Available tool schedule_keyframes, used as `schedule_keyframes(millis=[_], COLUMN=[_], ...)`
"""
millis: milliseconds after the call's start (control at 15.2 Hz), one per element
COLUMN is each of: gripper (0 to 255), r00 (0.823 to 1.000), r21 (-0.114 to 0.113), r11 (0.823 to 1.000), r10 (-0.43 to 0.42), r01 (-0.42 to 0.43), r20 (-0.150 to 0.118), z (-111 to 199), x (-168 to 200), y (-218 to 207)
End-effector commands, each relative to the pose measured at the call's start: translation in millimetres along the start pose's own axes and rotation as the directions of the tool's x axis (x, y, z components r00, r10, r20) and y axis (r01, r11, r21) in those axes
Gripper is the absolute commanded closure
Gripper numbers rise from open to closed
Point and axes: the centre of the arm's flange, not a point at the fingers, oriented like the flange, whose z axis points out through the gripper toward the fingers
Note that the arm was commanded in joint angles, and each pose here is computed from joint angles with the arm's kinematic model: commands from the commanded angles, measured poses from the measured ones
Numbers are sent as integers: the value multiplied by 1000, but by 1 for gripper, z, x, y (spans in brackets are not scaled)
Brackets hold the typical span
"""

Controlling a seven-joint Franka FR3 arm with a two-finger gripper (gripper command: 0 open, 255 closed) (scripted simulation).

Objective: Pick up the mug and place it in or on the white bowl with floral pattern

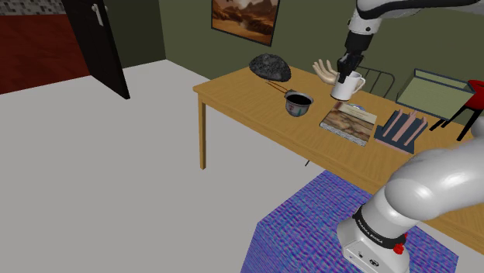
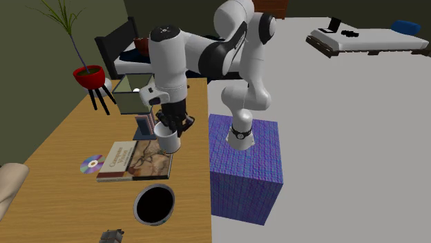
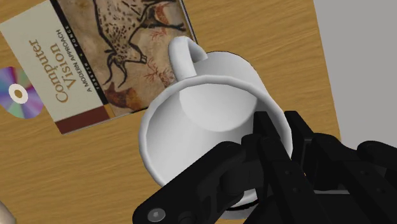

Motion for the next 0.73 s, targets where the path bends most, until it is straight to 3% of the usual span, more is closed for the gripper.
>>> schedule_keyframes(millis=[0,660], gripper=[255,255], r00=[1000,1000], r21=[0,0], r11=[1000,1000], r10=[0,0], r01=[0,0], r20=[-1,-1], z=[-3,-28], x=[28,161], y=[-1,0])
